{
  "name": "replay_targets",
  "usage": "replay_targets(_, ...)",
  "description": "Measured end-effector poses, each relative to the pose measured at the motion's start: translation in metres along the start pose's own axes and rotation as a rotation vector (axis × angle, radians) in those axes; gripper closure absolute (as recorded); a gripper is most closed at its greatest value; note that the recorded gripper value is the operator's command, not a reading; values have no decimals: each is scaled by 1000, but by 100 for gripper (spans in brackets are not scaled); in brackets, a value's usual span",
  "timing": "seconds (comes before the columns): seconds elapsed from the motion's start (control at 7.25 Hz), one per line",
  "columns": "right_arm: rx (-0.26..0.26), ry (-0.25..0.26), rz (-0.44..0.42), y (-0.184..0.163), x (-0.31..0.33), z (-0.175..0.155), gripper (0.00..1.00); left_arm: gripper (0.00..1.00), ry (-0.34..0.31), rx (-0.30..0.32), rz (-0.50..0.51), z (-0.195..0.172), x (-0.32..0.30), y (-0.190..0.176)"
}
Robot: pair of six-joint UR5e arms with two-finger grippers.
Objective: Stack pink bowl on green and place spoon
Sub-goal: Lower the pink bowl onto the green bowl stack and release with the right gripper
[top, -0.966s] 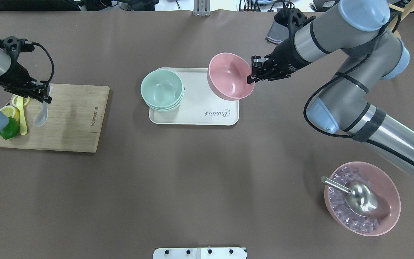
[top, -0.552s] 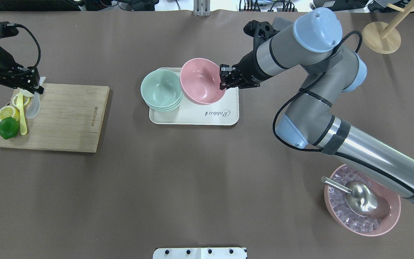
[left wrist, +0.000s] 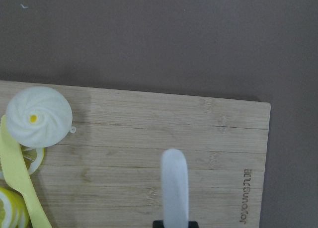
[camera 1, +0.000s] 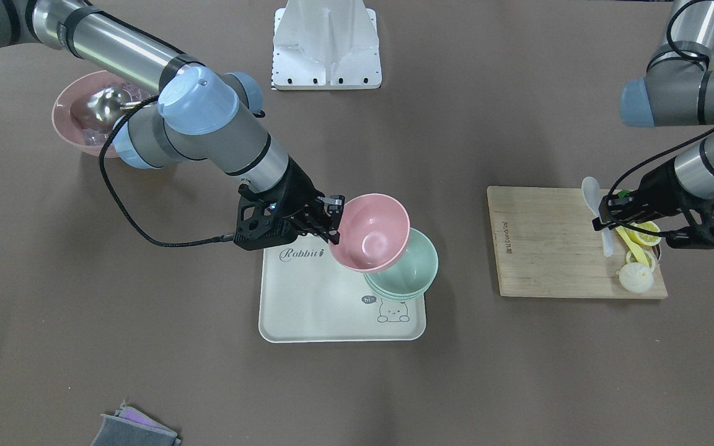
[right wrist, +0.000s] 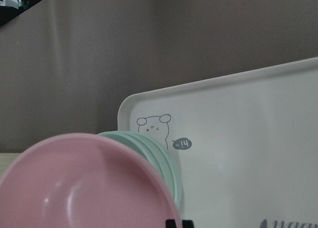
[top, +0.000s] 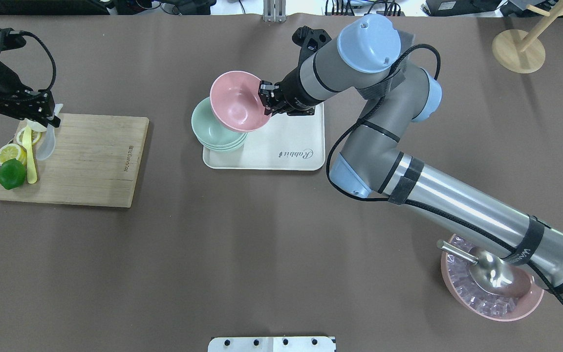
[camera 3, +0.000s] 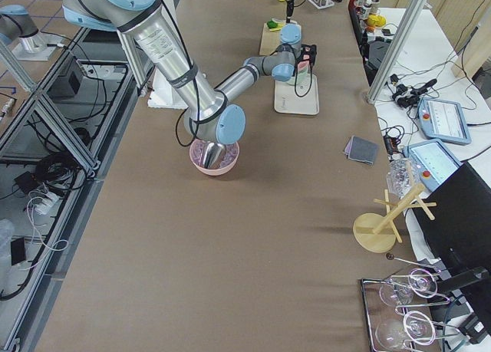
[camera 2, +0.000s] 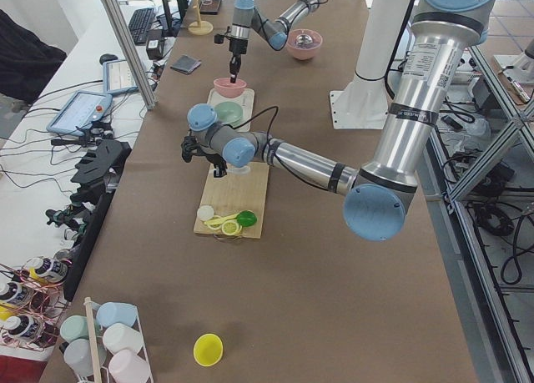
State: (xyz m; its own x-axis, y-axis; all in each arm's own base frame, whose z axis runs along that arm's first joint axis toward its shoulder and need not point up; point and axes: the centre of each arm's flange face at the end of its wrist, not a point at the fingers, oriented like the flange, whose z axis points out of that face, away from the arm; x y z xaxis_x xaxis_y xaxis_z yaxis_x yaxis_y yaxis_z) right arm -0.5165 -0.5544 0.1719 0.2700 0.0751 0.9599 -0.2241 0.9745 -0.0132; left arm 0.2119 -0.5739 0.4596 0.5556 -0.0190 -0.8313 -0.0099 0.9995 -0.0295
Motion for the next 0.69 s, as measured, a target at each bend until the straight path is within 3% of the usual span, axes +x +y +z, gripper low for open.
replay_targets(0.69,41,16,-10,15,-22,43,100,100,-4,-6,3,4,-4,-2)
